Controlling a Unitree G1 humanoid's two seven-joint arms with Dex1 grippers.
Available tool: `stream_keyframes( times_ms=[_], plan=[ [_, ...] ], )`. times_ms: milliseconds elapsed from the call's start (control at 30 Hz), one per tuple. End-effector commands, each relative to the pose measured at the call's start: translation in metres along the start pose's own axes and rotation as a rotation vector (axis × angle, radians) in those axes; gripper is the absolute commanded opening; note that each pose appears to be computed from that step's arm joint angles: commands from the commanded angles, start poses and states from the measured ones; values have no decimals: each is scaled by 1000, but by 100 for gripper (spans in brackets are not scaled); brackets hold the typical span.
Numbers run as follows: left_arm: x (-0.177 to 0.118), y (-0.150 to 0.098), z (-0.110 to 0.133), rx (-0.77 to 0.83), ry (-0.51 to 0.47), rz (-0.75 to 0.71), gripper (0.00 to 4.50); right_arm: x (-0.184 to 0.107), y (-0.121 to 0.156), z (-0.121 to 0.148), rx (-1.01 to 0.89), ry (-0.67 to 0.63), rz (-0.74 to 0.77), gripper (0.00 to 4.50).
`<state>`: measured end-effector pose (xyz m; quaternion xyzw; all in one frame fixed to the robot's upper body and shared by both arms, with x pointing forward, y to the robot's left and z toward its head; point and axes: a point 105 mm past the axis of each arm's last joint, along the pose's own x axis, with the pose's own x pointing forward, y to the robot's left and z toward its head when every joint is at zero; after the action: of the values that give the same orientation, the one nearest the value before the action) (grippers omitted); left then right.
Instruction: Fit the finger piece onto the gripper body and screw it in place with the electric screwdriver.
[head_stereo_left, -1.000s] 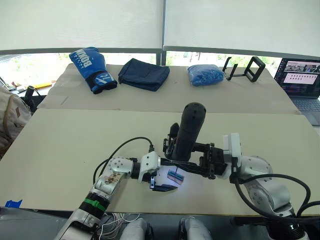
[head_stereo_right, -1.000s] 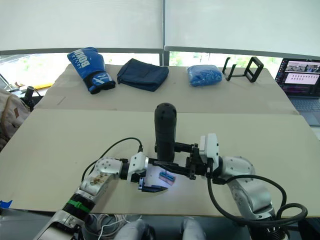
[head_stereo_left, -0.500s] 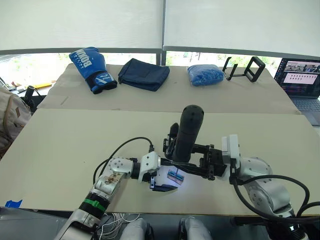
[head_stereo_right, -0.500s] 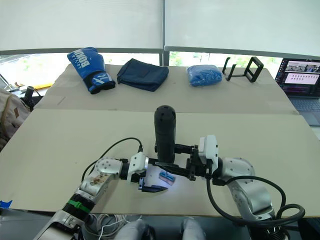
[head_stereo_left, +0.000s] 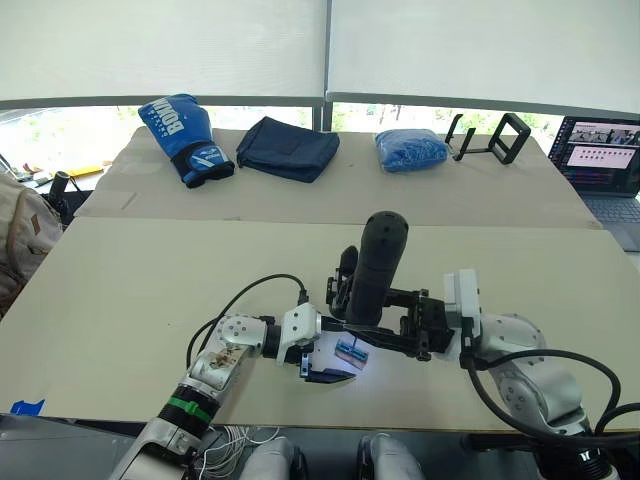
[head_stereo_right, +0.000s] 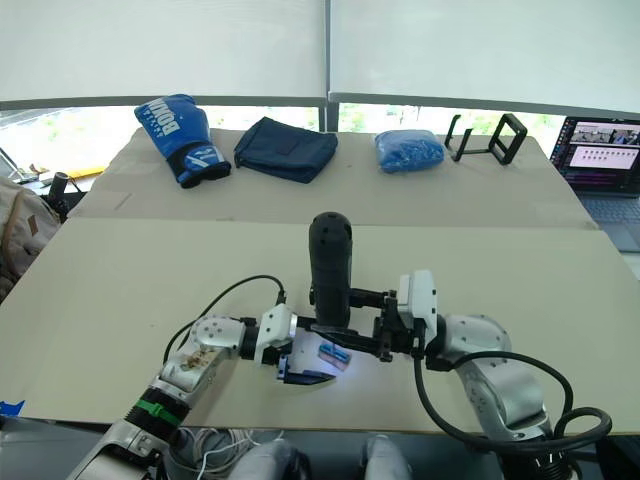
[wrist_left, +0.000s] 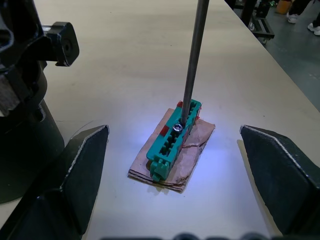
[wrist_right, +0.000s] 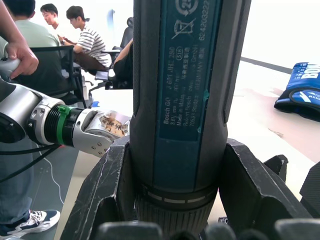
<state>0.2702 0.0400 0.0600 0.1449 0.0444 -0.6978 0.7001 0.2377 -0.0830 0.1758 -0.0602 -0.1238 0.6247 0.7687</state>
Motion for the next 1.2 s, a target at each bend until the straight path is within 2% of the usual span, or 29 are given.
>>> stream_keyframes(
  times_ms=[33, 433, 800, 1200],
  plan=[
    [10, -15, -19, -77, 43, -49, 443, -2, -2, 13, -35, -32, 8, 194],
    [10, -15, -19, -79, 44, -45, 443, -3, -4, 15, -32, -25, 19, 194],
    [11, -15, -20, -84, 43, -48, 443, -4, -6, 28, -52, -70, 17, 194],
    [11, -15, -20, -88, 44, -48, 443, 3, -3, 23, -39, -77, 21, 194]
  ],
)
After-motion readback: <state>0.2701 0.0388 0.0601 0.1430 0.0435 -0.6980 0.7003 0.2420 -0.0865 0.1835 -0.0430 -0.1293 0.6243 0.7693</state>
